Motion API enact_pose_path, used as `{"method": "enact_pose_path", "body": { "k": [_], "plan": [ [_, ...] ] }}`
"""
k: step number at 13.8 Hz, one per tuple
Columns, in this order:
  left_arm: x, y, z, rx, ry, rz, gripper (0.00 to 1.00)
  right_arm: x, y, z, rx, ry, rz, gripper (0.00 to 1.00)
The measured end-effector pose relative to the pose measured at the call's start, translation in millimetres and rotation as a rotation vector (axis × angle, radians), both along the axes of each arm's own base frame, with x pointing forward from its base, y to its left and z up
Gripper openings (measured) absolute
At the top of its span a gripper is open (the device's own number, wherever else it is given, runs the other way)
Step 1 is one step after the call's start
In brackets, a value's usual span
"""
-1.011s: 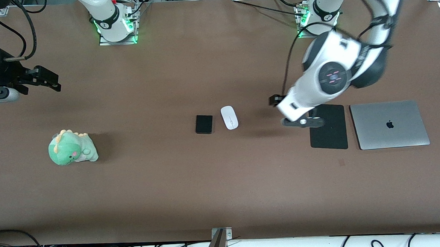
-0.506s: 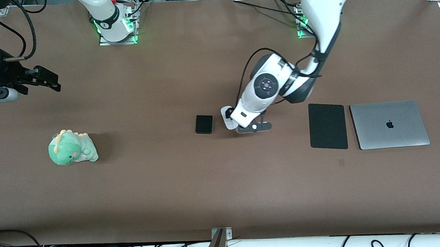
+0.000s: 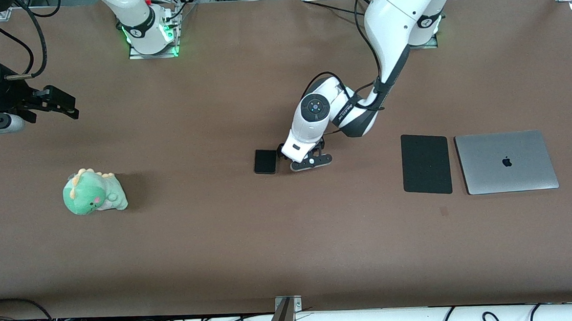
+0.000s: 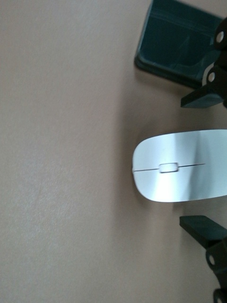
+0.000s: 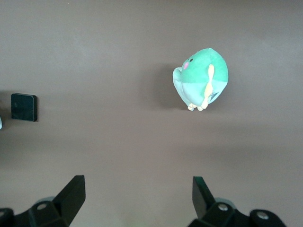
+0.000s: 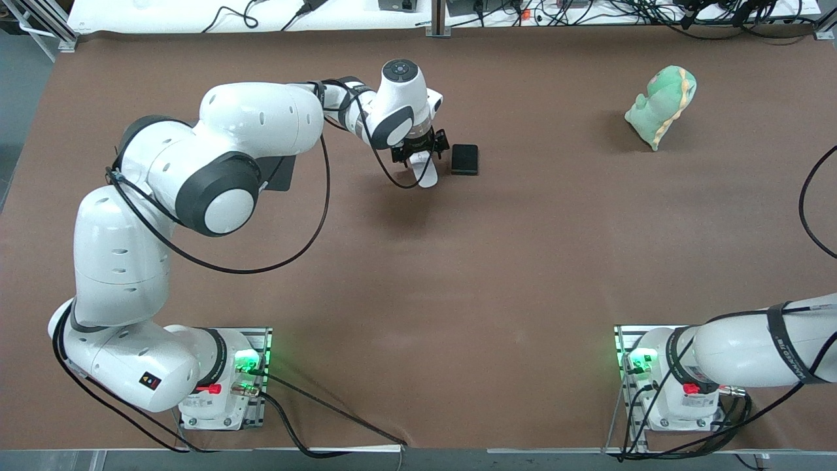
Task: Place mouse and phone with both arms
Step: 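Close the left gripper on the white mouse, then carry the mouse with the left gripper onto the black mouse pad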
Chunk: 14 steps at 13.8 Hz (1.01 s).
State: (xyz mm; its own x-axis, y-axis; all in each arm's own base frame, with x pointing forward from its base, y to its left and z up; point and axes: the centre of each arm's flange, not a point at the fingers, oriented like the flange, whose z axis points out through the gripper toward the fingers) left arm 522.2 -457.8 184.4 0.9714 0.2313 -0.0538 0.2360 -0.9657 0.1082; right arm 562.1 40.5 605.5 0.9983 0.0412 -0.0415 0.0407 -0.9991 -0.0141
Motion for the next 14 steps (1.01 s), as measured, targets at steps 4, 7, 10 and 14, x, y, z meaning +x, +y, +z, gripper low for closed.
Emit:
{"method": "enact_pose_path", "body": {
  "k": [4, 7, 10, 14],
  "plan": [
    [1, 3, -6, 0.012, 0.003, 0.03, 1.0, 0, 0, 0, 0.0, 0.0, 0.0, 1.0],
    [-1, 2, -8, 0.015, 0.009, 0.046, 0.95, 0, 0, 0, 0.0, 0.0, 0.0, 1.0],
    [-11, -9, -9, 0.017, 0.016, 0.081, 0.66, 0, 0, 0, 0.0, 0.0, 0.0, 1.0],
    [-6, -7, 8, 0.043, 0.027, 0.095, 0.62, 0, 0, 0, 0.0, 0.0, 0.0, 1.0]
  ]
}}
